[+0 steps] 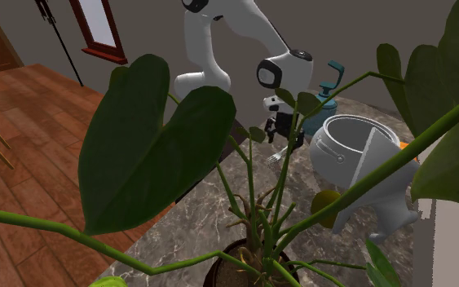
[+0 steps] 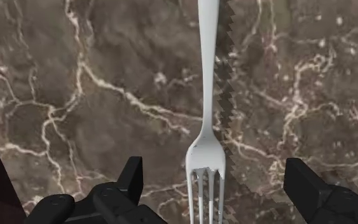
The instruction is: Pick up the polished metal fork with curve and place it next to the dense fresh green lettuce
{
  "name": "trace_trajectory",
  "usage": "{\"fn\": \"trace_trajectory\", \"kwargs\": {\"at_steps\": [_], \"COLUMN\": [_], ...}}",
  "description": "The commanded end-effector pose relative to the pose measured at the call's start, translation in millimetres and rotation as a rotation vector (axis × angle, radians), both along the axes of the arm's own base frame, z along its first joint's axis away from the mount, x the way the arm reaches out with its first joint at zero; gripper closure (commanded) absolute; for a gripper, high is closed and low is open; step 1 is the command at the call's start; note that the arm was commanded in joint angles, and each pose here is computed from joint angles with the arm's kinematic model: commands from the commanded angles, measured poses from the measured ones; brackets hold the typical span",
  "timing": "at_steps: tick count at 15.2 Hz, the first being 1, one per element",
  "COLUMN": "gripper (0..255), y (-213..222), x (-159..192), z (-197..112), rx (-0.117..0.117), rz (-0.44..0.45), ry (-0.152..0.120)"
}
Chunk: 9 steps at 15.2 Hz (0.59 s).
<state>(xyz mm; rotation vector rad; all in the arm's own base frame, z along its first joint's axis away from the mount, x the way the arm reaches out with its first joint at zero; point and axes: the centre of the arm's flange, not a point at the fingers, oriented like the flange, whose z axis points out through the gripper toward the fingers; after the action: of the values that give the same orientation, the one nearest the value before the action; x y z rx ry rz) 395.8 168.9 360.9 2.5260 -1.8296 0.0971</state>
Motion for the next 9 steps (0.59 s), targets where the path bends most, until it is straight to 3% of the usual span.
{"fn": "trace_trajectory", "kwargs": {"at_steps": [1, 9], "gripper": [0, 0], "y": [-3.5, -4.9], "x": [0.3, 1.2], "z": [-9.1, -33.2], "rx": [-0.002, -0.002], "rz": [0.001, 0.001], "ry": [0.0, 0.0]}}
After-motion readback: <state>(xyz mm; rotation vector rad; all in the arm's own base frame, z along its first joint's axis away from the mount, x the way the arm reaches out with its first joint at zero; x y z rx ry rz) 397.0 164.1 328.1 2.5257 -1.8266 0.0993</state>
